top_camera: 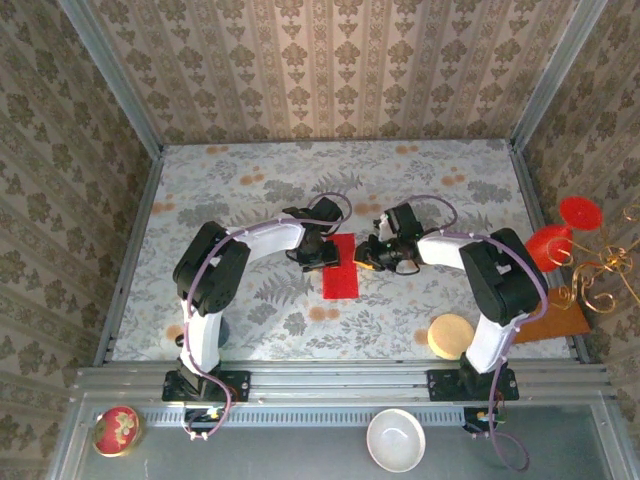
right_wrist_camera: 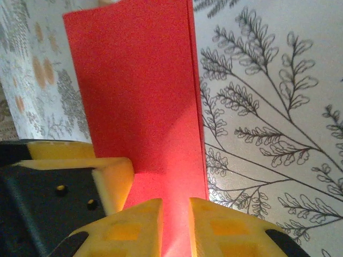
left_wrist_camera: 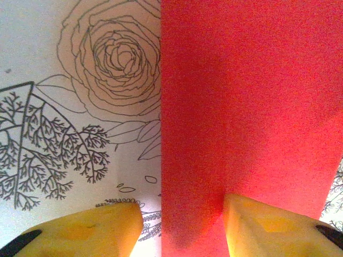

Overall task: Fold a paper plane with a square sheet of paper (pick it up from the middle)
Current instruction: Hold the square sheet of paper at the center of the table, then first fold the square sheet of paper in half at the center of the table.

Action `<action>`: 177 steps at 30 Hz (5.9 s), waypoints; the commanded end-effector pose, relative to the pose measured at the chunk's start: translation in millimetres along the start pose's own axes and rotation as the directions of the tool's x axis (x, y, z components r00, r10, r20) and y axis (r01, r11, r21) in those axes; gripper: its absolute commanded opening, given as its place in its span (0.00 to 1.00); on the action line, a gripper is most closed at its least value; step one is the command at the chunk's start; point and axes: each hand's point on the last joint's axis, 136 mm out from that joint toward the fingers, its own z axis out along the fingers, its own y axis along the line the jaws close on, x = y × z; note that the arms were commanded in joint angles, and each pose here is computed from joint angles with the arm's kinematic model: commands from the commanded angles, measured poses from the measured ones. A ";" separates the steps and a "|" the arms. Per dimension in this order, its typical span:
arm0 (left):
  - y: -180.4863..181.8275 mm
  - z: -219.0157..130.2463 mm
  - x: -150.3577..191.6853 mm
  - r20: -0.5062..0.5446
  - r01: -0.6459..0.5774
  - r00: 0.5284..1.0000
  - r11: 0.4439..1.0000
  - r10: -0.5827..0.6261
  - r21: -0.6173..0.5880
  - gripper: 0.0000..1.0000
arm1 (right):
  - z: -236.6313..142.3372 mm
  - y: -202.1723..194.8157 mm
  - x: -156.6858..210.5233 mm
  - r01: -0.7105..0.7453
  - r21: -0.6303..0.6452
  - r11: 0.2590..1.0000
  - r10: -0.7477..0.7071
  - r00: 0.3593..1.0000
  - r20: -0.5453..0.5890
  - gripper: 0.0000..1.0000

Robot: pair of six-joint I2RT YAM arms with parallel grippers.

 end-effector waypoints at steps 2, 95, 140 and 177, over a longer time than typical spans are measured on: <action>39.6 84.3 76.9 -0.272 -0.027 0.962 0.993 -0.004 -0.113 0.49 | 8.0 11.1 3.0 0.011 -0.038 0.999 -0.012 0.999 -0.041 0.21; -8.3 -9.8 21.7 -0.042 -0.070 0.996 0.969 0.082 0.238 0.04 | 41.8 -105.8 80.5 0.037 0.438 0.898 0.093 0.958 -0.272 0.08; 7.4 -16.8 30.2 0.016 -0.120 0.992 0.942 0.121 0.312 0.03 | 32.7 -131.3 96.1 0.029 0.499 0.866 0.144 0.942 -0.304 0.08; 39.0 -3.4 66.2 -0.016 0.030 1.000 0.962 -0.027 0.272 0.01 | 28.1 -146.3 96.2 0.042 0.563 0.826 0.151 0.944 -0.294 0.07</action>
